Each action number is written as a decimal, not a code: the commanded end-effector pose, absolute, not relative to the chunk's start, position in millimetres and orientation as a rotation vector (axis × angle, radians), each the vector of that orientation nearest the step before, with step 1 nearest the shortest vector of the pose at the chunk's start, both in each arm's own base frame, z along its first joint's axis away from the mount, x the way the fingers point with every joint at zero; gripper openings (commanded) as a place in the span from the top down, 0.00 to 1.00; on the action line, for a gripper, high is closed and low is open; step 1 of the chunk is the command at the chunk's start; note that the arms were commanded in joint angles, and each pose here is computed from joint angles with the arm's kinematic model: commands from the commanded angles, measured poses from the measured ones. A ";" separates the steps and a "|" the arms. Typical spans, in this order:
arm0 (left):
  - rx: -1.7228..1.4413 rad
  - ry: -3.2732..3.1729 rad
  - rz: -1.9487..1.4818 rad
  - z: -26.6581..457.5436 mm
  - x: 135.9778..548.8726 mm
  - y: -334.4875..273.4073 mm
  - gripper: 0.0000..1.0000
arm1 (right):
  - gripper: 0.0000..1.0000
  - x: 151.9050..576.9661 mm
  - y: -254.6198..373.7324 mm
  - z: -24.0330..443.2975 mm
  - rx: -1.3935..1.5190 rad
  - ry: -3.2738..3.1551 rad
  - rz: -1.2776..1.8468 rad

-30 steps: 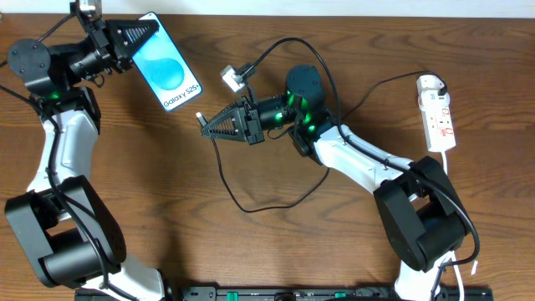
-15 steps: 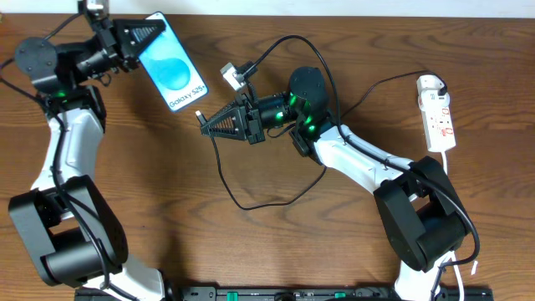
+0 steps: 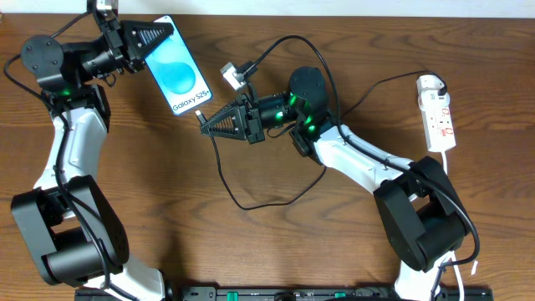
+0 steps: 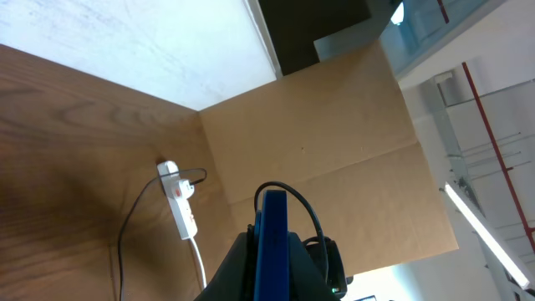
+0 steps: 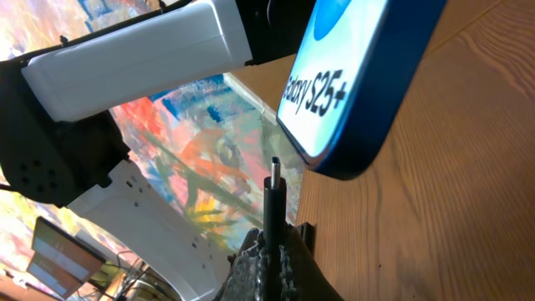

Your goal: Plug charger to phone and switch on socket

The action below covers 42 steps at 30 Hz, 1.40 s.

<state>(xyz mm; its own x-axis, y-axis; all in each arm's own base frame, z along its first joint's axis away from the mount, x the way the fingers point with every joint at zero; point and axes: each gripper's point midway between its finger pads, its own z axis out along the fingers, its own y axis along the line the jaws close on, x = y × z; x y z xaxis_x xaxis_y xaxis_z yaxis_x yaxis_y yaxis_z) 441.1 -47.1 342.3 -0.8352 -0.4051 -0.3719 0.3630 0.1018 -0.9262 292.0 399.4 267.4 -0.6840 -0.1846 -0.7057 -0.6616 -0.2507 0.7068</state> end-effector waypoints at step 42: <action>0.056 1.827 -1.778 355.7 431.5 -60.6 0.93 | 0.99 303.1 398.9 277.3 -0.936 1.685 1.992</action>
